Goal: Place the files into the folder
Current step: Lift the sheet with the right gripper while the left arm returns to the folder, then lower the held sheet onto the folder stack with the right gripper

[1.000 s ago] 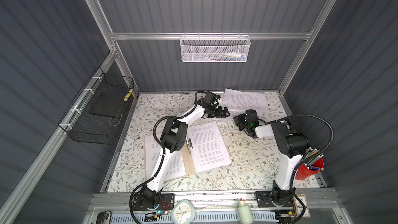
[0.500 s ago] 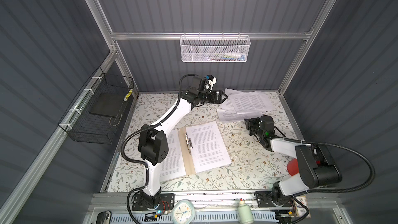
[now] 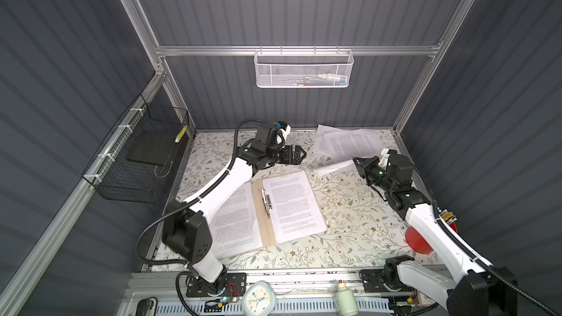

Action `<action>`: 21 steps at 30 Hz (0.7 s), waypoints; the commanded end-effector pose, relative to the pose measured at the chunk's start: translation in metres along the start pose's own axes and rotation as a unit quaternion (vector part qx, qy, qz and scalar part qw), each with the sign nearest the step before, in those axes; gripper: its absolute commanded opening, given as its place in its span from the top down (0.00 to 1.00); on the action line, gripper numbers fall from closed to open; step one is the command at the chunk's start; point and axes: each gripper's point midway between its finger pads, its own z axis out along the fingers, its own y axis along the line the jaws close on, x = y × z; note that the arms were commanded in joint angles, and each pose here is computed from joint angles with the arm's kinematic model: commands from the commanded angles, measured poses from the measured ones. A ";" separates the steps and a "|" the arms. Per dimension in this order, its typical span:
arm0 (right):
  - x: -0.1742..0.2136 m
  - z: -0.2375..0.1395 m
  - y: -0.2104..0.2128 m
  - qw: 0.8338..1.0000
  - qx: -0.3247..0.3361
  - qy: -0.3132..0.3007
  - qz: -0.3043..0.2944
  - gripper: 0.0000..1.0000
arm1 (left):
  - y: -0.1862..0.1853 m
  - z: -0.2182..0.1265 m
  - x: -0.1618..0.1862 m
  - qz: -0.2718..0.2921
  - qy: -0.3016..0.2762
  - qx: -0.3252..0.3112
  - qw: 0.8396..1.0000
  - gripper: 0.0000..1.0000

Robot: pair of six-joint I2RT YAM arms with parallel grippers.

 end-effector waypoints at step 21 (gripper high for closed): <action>0.186 0.006 0.121 0.859 -0.145 0.438 -0.219 1.00 | 0.048 -0.106 0.091 0.104 -0.035 -0.126 0.986 0.00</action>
